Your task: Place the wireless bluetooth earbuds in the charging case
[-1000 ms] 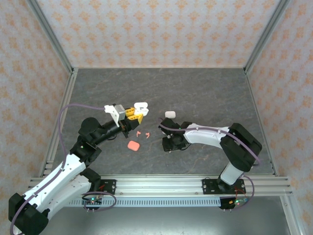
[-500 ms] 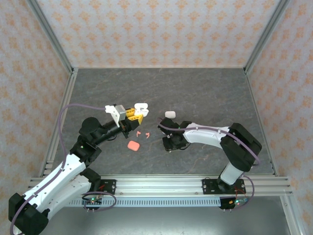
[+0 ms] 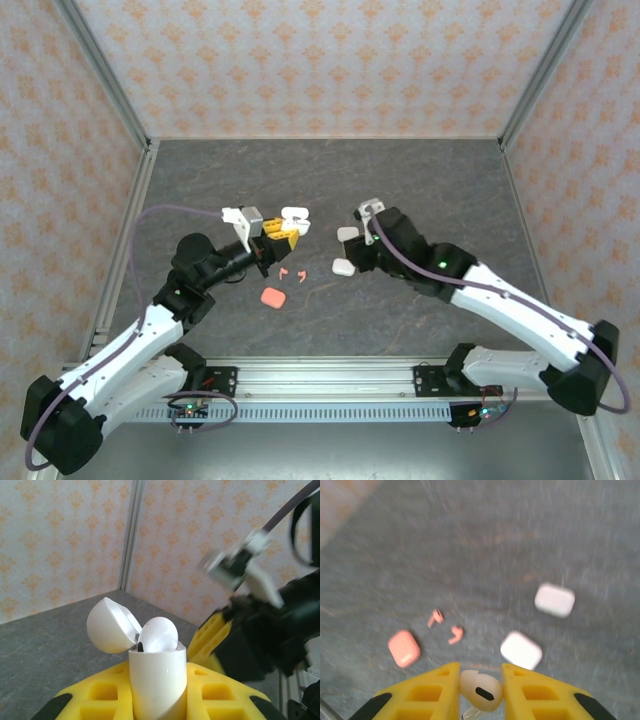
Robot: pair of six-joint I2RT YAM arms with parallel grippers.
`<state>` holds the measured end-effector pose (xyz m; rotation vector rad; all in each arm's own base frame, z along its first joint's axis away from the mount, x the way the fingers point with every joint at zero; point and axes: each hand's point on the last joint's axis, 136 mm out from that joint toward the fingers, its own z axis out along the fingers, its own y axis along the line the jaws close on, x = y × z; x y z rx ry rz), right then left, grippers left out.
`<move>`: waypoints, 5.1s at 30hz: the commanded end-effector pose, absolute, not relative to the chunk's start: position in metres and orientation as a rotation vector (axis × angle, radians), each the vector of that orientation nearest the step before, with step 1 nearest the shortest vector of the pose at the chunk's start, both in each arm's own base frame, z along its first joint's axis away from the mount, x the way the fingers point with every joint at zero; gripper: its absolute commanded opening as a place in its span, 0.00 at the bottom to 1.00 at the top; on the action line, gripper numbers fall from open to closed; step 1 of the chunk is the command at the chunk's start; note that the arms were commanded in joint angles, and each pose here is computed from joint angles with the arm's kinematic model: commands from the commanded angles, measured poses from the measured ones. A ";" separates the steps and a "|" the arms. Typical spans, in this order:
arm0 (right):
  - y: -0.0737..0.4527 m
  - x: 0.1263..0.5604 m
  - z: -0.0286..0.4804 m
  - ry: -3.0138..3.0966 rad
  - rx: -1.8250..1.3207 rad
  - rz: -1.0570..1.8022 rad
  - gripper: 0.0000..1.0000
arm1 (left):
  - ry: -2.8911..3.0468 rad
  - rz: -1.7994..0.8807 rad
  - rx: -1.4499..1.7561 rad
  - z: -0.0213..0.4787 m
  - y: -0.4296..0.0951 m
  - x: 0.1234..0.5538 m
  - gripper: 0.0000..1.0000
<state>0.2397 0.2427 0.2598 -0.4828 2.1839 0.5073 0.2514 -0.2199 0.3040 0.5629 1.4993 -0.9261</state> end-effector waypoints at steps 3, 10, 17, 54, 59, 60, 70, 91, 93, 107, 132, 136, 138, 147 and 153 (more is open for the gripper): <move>0.247 0.240 0.345 1.881 -0.582 0.555 0.24 | 1.404 -1.036 0.568 0.334 -0.234 0.245 0.00; 0.281 0.235 0.388 1.714 -0.688 0.646 0.24 | 1.388 -1.084 0.587 0.336 -0.252 0.244 0.00; 0.296 0.248 0.373 1.754 -0.728 0.575 0.24 | 1.388 -1.097 0.586 0.335 -0.260 0.244 0.00; 0.300 0.242 0.325 2.011 -0.653 0.654 0.26 | 1.364 -1.084 0.563 0.340 -0.259 0.247 0.00; 0.299 0.240 0.329 2.026 -0.623 0.679 0.27 | 1.367 -1.083 0.562 0.338 -0.259 0.249 0.00; 0.300 0.240 0.329 2.026 -0.619 0.684 0.28 | 1.369 -1.083 0.562 0.337 -0.259 0.249 0.00; 0.298 0.240 0.334 2.029 -0.600 0.689 0.31 | 1.369 -1.084 0.560 0.336 -0.260 0.250 0.00; 0.298 0.239 0.365 1.964 -0.546 0.776 0.48 | 1.357 -1.088 0.564 0.334 -0.261 0.249 0.00; 0.294 0.241 0.369 1.962 -0.531 0.762 0.52 | 1.355 -1.089 0.567 0.333 -0.262 0.248 0.00; 0.259 0.237 0.379 1.933 -0.481 1.001 0.99 | 1.341 -1.104 0.585 0.337 -0.263 0.244 0.00; 0.317 0.217 0.374 1.849 -0.746 1.362 0.99 | 1.377 -1.103 0.614 0.332 -0.270 0.245 0.00; 0.308 0.207 0.378 1.826 -0.765 1.351 0.95 | 1.393 -1.090 0.610 0.329 -0.269 0.247 0.00; 0.305 0.203 0.376 1.822 -0.770 1.346 0.93 | 1.398 -1.085 0.606 0.328 -0.269 0.248 0.00; 0.291 0.203 0.356 1.886 -0.720 1.264 0.92 | 1.415 -1.079 0.591 0.325 -0.269 0.252 0.00; 0.259 0.231 0.340 2.005 -0.531 0.985 0.99 | 1.476 -1.050 0.565 0.316 -0.268 0.260 0.00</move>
